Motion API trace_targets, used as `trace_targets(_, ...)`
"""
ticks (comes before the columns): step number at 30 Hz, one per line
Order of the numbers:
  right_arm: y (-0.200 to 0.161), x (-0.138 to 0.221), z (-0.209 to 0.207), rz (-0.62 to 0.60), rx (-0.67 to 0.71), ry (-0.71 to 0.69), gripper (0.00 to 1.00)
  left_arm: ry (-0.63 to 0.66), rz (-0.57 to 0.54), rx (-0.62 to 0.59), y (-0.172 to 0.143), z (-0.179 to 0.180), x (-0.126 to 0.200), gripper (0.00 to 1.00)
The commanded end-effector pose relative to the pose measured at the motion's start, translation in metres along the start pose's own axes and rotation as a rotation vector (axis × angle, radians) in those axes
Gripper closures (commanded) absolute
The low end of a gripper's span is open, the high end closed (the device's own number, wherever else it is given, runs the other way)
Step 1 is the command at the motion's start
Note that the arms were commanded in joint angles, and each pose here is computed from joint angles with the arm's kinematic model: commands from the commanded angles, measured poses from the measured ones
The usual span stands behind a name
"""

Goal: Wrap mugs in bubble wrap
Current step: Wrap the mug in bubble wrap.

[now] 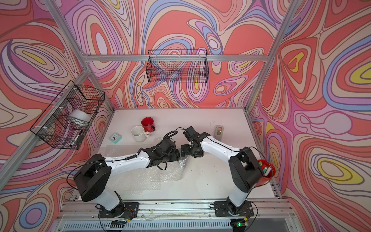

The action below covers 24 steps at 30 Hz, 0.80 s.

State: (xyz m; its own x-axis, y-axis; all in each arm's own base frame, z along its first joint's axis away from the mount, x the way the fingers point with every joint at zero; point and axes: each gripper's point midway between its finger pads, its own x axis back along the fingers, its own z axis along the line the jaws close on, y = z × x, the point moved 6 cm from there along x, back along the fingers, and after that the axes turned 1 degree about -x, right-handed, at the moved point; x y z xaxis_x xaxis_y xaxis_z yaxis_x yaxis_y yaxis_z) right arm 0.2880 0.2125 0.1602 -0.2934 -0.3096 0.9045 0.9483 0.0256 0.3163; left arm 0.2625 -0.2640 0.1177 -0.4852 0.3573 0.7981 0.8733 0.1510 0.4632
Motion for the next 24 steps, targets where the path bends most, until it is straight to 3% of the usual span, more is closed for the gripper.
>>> trace_targets(1,0.028,0.022,-0.006,-0.164,-0.039,0.031,0.1,0.036,0.025,0.005,-0.001,0.006,-0.004,0.3)
trace_targets(7,0.069,0.016,-0.044,-0.127,-0.231,0.17,0.12,0.006,0.023,-0.006,0.002,0.001,-0.004,0.34)
trace_targets(11,0.088,-0.003,-0.052,-0.045,-0.192,0.092,0.14,0.006,0.022,-0.008,0.003,0.001,-0.004,0.35)
trace_targets(19,0.125,-0.024,-0.074,-0.021,-0.184,-0.05,0.09,0.012,0.026,-0.023,0.007,-0.002,-0.003,0.33)
trace_targets(24,0.142,-0.046,-0.085,0.036,-0.172,-0.165,0.12,0.016,0.036,-0.033,0.009,-0.006,-0.005,0.31)
